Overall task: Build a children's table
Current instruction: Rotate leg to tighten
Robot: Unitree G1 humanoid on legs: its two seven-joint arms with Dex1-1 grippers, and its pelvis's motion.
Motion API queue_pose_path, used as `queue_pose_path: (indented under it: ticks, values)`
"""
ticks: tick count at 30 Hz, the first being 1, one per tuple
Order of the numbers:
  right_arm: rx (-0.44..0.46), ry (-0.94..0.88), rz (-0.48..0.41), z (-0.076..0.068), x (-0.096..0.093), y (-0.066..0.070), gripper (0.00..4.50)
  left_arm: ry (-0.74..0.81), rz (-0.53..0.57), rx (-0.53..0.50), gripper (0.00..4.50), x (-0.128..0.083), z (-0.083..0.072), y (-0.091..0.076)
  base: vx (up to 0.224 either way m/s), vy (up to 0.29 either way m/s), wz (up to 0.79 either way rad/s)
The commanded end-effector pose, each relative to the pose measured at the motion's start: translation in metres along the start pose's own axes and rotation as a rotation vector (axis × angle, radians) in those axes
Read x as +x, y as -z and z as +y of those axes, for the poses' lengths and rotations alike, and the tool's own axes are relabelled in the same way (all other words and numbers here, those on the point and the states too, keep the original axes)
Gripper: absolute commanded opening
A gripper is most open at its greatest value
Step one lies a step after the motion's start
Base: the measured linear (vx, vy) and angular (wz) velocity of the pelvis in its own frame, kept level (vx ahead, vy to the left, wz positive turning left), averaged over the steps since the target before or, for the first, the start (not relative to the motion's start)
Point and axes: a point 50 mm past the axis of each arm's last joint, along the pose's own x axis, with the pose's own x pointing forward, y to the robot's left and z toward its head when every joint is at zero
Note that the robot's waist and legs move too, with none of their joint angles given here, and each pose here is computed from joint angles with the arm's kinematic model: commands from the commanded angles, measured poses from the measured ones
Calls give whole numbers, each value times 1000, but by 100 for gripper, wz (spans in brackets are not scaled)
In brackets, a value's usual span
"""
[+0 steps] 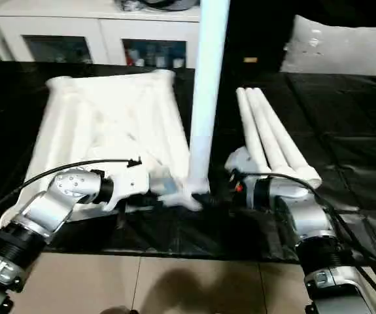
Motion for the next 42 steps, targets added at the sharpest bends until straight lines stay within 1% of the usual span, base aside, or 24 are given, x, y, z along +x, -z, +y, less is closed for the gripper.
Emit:
queue_pose_path:
  ticks: [1,3,6,7,8,12,13,17,19,20,24,26,27,29,30,31,32,35,37,38,39,40,41,42]
  values:
    - [-37,-36,12,-1,1,-7,446,161,84,20,0,11,-19,12,0,0,0]
    - [-33,-58,15,0,3,-7,420,180,87,36,0,10,-19,12,0,0,0]
    - [-15,-126,12,3,4,-8,407,203,85,54,0,9,-19,11,0,0,0]
    - [-10,-142,13,4,4,-8,378,208,85,57,0,9,-19,11,0,0,0]
    - [-8,-154,13,5,4,-8,378,213,86,60,0,9,-19,12,0,0,0]
    - [-10,-163,15,5,3,-8,347,221,88,66,0,8,-19,12,0,0,0]
    - [-9,-164,15,5,3,-8,325,222,89,67,0,8,-19,13,0,0,0]
    - [-4,-168,4,6,3,-7,291,225,88,66,0,8,-19,14,0,0,0]
    - [33,-169,-28,10,5,-6,279,209,67,37,0,10,-21,14,0,0,0]
    - [40,-169,-33,11,6,-6,279,206,63,31,0,10,-21,13,0,0,0]
    - [112,-87,-50,16,22,0,274,102,7,-90,0,16,-21,11,0,0,0]
    - [151,26,-36,13,34,4,272,13,-13,-168,0,20,-18,9,0,0,0]
    - [151,26,-36,13,34,4,272,13,-13,-168,0,20,-18,9,0,0,0]
    - [216,171,-33,6,47,7,271,-104,-48,-279,0,26,-13,4,0,0,0]
    - [216,171,-33,6,47,7,271,-104,-48,-279,0,26,-13,4,0,0,0]
    - [269,274,-40,2,56,8,271,-193,-73,-362,0,32,-9,-2,0,0,0]
    - [296,325,-40,-1,60,8,271,-232,-79,-395,0,36,-7,-5,0,0,0]
    - [312,370,-38,-3,62,8,271,-273,-81,-419,0,39,-5,-8,0,0,0]
    - [332,467,-28,-8,67,8,271,-361,-90,-462,0,45,0,-15,0,0,0]
    - [315,483,-26,-9,70,7,271,-390,-96,-469,0,48,2,-19,0,0,0]
    - [315,483,-26,-9,70,7,305,-390,-96,-469,0,48,2,-19,0,0,0]
    - [306,481,-38,-9,72,5,305,-398,-104,-461,0,51,3,-25,0,0,0]
    - [306,481,-38,-9,72,5,340,-398,-104,-461,0,51,3,-25,0,0,0]
    - [306,473,-46,-8,72,5,340,-397,-102,-451,0,51,3,-26,0,0,0]
